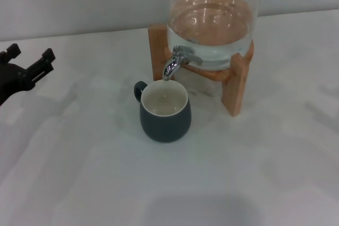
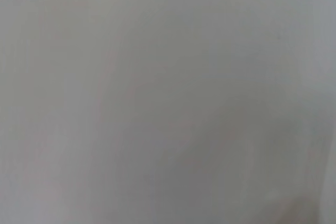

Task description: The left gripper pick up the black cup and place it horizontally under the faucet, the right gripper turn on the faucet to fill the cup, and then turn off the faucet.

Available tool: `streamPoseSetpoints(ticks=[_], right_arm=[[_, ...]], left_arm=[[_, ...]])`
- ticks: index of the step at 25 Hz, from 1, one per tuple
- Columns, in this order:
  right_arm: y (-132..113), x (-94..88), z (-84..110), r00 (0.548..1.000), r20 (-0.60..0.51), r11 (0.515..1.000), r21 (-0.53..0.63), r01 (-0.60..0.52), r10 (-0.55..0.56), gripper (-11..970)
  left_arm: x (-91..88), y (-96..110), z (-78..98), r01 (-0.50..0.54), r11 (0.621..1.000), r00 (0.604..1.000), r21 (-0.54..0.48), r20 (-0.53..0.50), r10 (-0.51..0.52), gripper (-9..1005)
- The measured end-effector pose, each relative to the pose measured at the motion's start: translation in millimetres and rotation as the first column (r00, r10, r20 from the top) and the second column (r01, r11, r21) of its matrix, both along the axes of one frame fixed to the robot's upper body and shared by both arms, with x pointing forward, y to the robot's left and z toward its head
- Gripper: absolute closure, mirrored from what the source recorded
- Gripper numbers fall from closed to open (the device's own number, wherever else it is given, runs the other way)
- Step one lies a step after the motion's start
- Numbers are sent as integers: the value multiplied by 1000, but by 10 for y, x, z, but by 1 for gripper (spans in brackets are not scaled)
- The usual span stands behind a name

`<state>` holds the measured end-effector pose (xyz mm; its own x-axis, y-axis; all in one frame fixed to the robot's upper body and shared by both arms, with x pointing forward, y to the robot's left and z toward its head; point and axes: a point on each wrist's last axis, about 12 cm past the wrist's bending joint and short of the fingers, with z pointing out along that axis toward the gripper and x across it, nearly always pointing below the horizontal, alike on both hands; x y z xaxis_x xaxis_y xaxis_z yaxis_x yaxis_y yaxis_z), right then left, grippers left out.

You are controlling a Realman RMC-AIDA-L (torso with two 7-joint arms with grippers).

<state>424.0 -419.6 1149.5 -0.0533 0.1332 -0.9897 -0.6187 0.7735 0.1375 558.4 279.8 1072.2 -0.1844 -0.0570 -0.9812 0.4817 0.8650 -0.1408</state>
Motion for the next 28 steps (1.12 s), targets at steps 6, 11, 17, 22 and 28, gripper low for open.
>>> streamPoseSetpoints(ticks=[6,11,17,22,28], right_arm=[[491,137,254,972,-98,961,-156,-228,214,268],[880,262,427,948,-119,918,-240,-317,296,268],[1345,451,491,956,-188,885,-371,-282,226,268],[1605,580,493,961,-209,887,-387,-251,181,268],[1808,683,449,963,-203,896,-370,-244,178,268]], left_arm=[[20,22,26,-11,1000,1000,-7,8,11,108],[9,47,19,-20,1000,1000,-9,7,20,108],[4,109,14,-44,999,999,-16,3,44,109],[17,133,25,-54,998,999,-16,8,54,109],[12,198,29,-80,997,997,-23,8,80,109]])
